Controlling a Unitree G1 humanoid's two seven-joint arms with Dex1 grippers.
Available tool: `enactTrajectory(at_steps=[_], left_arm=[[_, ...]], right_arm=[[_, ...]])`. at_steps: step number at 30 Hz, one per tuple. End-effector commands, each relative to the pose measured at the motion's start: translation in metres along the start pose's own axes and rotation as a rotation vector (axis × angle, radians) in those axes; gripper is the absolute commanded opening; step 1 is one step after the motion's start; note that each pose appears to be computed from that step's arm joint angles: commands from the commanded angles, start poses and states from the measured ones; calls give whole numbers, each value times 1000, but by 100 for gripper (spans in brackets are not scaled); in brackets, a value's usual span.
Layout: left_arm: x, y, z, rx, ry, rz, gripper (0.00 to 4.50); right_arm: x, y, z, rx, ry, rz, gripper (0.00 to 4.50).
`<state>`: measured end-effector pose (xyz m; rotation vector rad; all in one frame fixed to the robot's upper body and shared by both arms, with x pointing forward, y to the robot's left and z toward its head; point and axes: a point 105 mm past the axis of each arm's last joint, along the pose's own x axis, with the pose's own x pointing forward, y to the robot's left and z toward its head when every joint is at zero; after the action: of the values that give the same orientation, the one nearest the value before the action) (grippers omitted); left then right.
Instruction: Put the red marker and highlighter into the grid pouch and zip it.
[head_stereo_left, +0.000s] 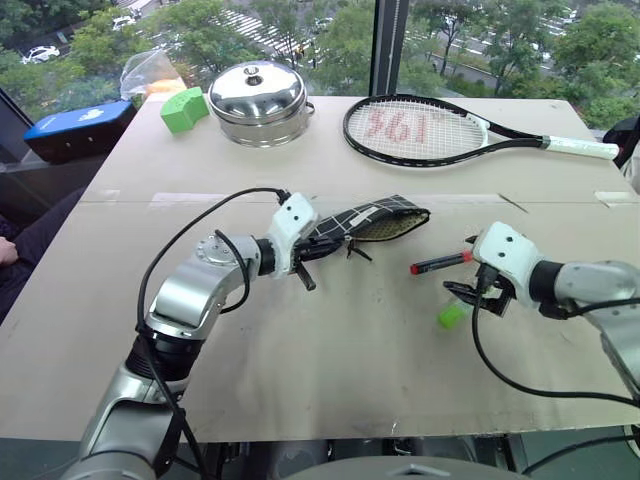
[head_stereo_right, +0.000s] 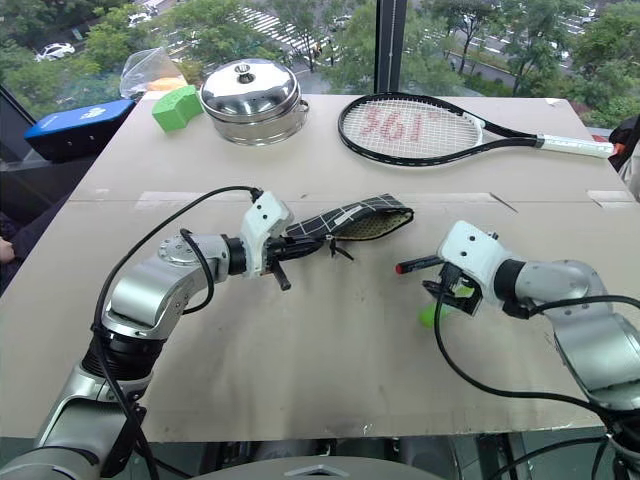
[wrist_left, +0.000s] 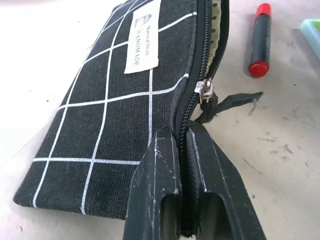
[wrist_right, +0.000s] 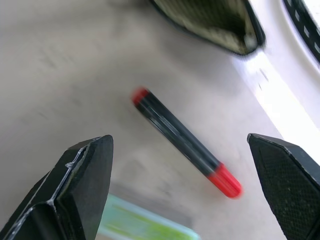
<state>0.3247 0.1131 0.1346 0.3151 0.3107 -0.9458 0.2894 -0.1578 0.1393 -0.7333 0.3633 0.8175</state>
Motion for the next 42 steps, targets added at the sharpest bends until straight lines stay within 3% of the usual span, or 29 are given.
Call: enactTrajectory(at_steps=[1,7,10,14,18,27,36,42], left_arm=[[-10,-1,9,52,-29,-5,0],[-16,0,8,62,-24,17,0],[-20,0,5,56,-23,34,0],[-23,0,3,48,-22,60,0],[-22,-1,6,44,-36,69,0],[-10,-1,11,24,-40,67,0],[4,-12,21,44,-62,-13,0],[12,-26,24,70,-68,-51,0]], right_arm=[[14,-17,-3,-75,-4,65,438],[44,-38,-26,-104,103,223,438],[48,-40,-35,-72,151,327,371],[48,-42,-34,-39,130,383,191],[34,-44,-19,-76,62,315,24],[-1,-17,46,-318,-23,13,21],[19,-29,57,-518,119,-97,21],[46,-36,81,-640,115,-122,21]])
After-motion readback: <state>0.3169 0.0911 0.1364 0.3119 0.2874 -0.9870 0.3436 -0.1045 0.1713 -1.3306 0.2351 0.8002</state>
